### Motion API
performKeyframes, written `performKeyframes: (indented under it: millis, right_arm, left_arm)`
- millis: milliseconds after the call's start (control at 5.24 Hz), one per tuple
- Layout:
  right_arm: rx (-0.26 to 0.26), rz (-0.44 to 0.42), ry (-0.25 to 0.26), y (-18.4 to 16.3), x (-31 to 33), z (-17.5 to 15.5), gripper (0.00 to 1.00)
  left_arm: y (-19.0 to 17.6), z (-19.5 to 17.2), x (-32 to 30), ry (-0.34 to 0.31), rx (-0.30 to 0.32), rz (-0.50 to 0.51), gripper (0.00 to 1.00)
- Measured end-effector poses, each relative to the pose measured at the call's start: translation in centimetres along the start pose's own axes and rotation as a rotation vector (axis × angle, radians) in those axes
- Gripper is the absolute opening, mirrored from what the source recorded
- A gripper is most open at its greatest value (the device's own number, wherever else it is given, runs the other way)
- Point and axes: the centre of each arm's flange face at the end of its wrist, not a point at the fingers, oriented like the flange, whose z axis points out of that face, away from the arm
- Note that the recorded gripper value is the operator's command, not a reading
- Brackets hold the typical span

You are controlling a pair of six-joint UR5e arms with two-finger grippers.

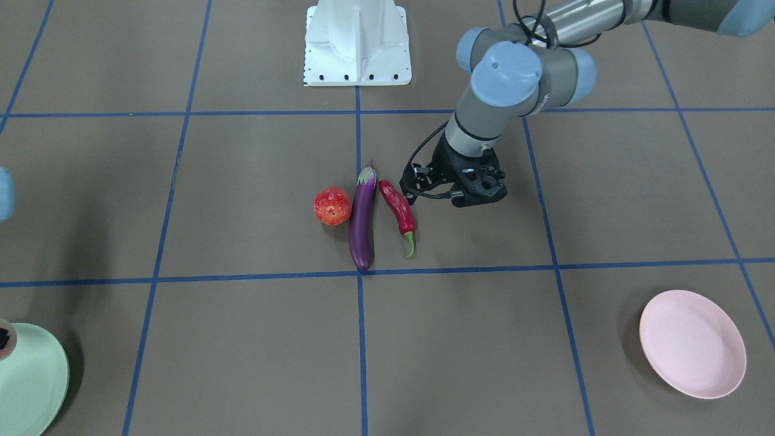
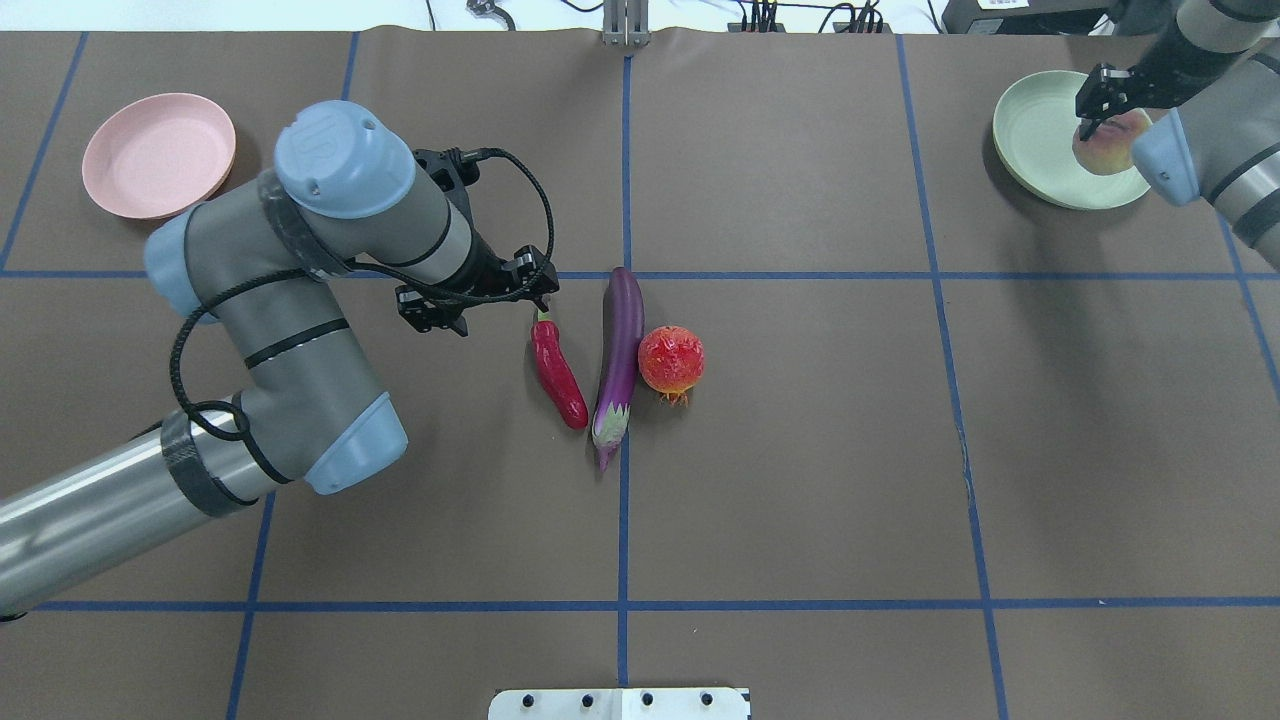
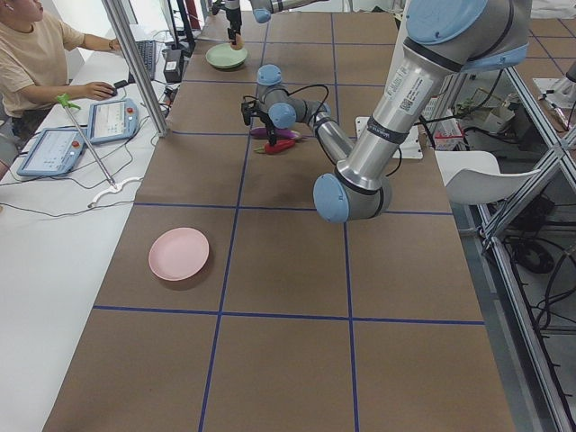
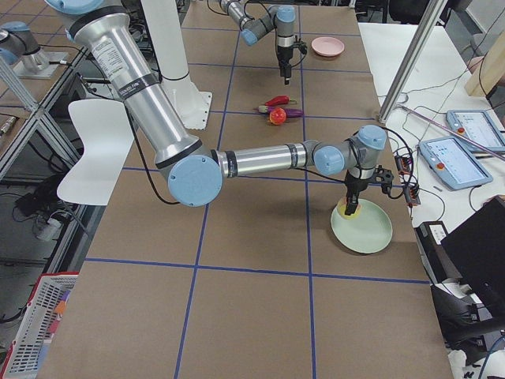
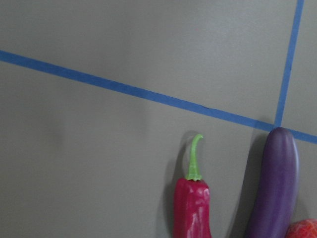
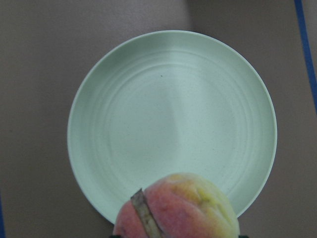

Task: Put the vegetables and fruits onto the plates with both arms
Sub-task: 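Carry the peach to the green plate while the left gripper reaches for chili, then grasp the red chili with the left gripper while the right releases the peach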

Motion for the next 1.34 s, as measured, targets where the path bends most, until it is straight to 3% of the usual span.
performKeyframes:
  millis: [191, 382, 573, 763, 954, 1336]
  right_arm:
    - [-0.005, -0.011, 0.006, -0.1, 0.7, 2.3, 0.86]
    - [-0.011, -0.022, 0.012, 0.2, 0.5, 3.6, 1.00]
    - [-0.010, -0.032, 0.016, 0.5, 0.3, 4.2, 1.00]
    - [0.001, -0.042, 0.009, 0.6, 0.0, 4.1, 1.00]
    - [0.014, -0.051, 0.000, 0.6, -0.4, 3.4, 1.00]
    - [0.062, -0.080, -0.049, 1.2, -2.8, -0.2, 1.00]
  left_arm:
    - [0.1, 1.5, 0.9, -0.020, -0.001, 0.000, 0.97]
    - [-0.2, 3.5, 2.0, -0.048, -0.010, -0.006, 0.93]
    - [-0.2, 5.3, 2.9, -0.075, -0.021, -0.010, 0.84]
    - [0.3, 6.4, 3.0, -0.092, -0.031, -0.009, 0.62]
    - [1.0, 7.2, 3.0, -0.103, -0.042, -0.006, 0.01]
    - [1.7, 7.0, 3.4, -0.102, -0.050, -0.002, 0.00]
